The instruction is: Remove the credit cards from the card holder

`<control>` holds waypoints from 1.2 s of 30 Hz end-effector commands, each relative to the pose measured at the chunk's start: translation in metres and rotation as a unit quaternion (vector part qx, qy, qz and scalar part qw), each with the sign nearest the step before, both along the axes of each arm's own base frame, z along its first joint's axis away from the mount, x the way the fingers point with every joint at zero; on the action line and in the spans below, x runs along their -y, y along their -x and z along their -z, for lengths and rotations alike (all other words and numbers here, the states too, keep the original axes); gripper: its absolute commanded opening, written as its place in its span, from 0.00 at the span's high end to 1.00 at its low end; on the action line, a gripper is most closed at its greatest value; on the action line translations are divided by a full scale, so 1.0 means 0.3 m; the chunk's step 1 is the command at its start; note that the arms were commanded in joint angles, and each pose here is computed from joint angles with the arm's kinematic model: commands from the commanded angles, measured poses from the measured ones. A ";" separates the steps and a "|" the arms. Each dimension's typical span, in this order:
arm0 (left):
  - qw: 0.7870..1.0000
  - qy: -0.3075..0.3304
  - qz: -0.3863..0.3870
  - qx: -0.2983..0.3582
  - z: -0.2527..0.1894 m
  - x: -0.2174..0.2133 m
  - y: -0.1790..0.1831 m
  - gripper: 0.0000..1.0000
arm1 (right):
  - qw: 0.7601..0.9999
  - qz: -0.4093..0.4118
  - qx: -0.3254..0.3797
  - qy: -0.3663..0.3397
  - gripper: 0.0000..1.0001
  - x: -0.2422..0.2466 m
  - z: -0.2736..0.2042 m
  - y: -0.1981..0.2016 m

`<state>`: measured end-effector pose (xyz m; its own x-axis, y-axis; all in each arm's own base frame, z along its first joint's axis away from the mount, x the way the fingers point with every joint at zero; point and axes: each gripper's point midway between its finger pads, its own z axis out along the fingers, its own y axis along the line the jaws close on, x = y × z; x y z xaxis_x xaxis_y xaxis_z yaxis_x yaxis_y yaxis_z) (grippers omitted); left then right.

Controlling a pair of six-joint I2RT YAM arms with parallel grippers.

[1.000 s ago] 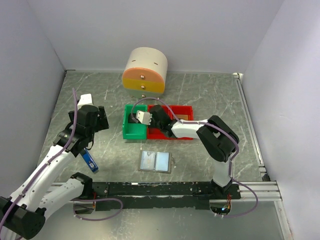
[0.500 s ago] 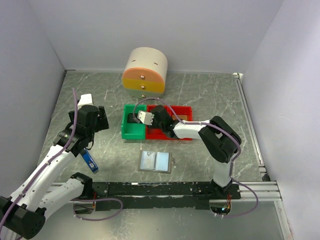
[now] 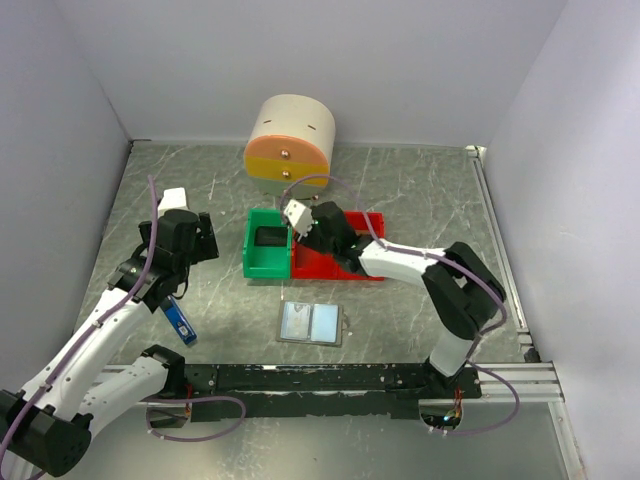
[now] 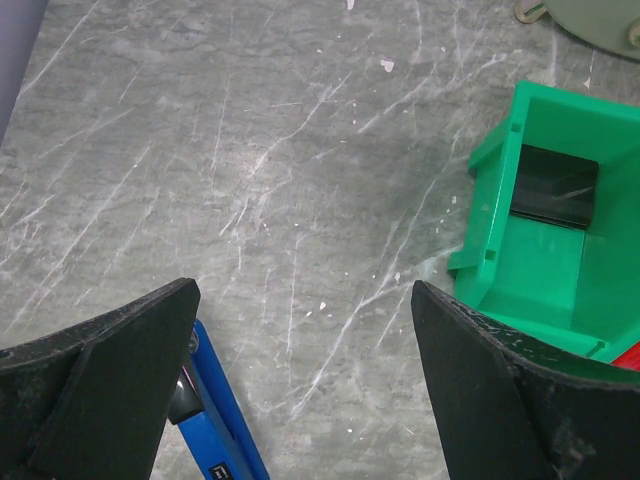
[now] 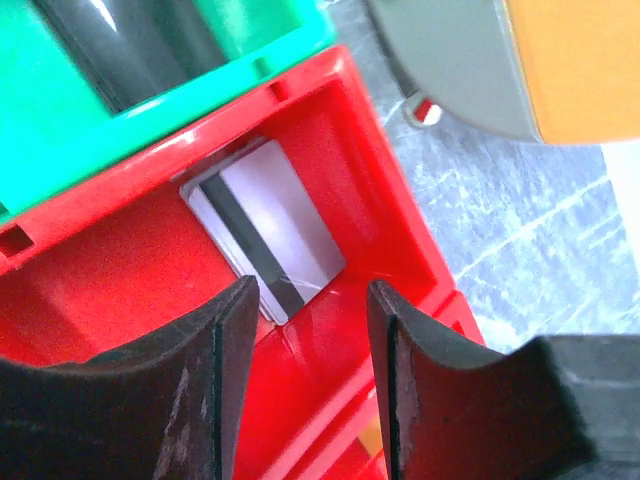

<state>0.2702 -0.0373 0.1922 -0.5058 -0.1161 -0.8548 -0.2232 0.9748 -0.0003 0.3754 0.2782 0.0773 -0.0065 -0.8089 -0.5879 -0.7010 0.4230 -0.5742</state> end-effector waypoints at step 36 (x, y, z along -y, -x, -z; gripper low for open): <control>0.999 0.002 0.036 -0.027 0.044 0.047 -0.029 0.02 | 0.842 0.445 -0.180 -0.248 0.82 -0.034 0.195 0.027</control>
<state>0.2743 -0.0493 0.1719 -0.5803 -0.0772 -0.8107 -0.1649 0.9860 0.0242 0.3513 0.2945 0.0203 -0.7589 -0.0843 -0.6457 -0.1425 0.9891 0.0383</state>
